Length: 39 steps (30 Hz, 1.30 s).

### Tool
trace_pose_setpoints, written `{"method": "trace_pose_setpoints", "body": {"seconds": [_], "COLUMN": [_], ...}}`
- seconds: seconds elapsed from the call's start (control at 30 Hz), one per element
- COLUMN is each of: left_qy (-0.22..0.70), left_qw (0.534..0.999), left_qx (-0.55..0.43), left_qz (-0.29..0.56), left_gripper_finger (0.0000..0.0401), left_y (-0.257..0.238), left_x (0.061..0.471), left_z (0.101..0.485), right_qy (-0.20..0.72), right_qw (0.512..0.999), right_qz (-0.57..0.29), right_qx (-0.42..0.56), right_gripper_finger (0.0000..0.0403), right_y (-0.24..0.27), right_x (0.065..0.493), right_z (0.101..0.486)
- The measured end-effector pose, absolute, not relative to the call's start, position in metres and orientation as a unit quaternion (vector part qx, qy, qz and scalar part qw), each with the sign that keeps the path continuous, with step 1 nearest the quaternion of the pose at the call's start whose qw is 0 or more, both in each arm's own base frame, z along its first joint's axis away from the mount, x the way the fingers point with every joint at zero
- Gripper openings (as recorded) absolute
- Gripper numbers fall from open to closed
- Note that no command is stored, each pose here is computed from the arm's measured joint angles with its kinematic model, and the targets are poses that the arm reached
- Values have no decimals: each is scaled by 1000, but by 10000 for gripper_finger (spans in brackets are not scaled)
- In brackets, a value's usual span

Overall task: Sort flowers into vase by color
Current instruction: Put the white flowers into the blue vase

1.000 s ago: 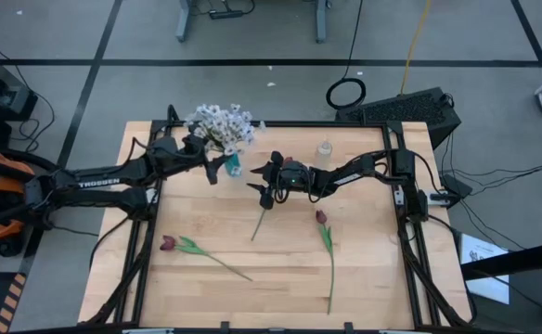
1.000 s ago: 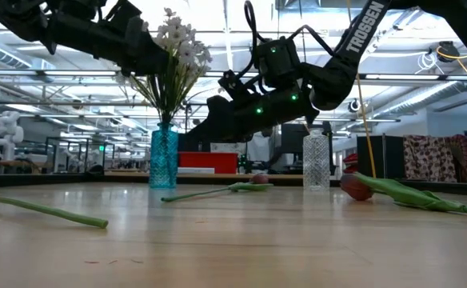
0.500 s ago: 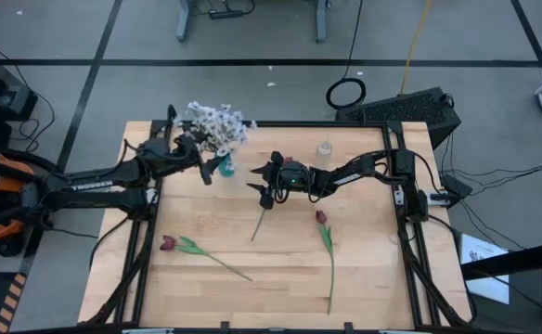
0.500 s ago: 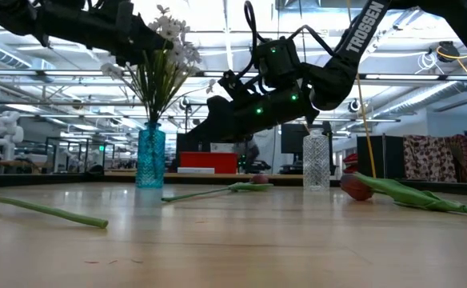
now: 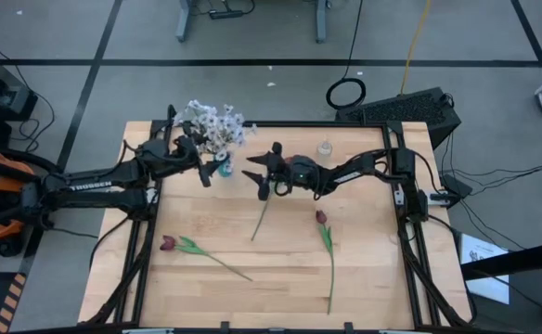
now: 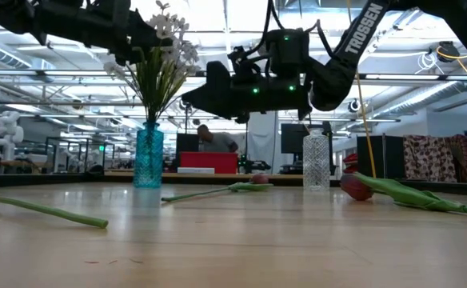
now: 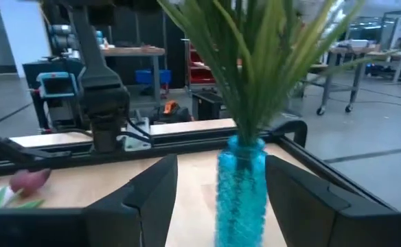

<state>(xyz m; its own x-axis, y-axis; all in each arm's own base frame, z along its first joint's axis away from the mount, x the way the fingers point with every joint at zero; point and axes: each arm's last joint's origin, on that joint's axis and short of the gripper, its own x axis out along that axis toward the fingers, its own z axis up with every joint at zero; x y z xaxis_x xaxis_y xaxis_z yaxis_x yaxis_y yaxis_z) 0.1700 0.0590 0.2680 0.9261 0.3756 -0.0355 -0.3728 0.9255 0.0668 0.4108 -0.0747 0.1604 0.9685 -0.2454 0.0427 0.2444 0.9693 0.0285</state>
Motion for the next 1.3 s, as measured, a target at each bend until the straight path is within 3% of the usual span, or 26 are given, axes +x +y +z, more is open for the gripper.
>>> {"method": "trace_pose_setpoints", "body": {"seconds": [0.43,0.83,1.3], "left_qy": [61,62,61], "left_qw": [982,975,976], "left_qx": [53,100,106], "left_qz": [173,186,178], "left_gripper_finger": [322,322,321], "left_y": [46,40,39], "left_x": [174,175,175], "left_z": [262,263,263], "right_qy": [-38,-63,-54], "right_qw": [990,990,996], "right_qz": [-135,-126,-72], "right_qx": [22,-14,-12], "right_gripper_finger": [210,210,197], "right_y": [-84,-88,-78], "right_x": [410,444,447], "right_z": [164,213,211]}}
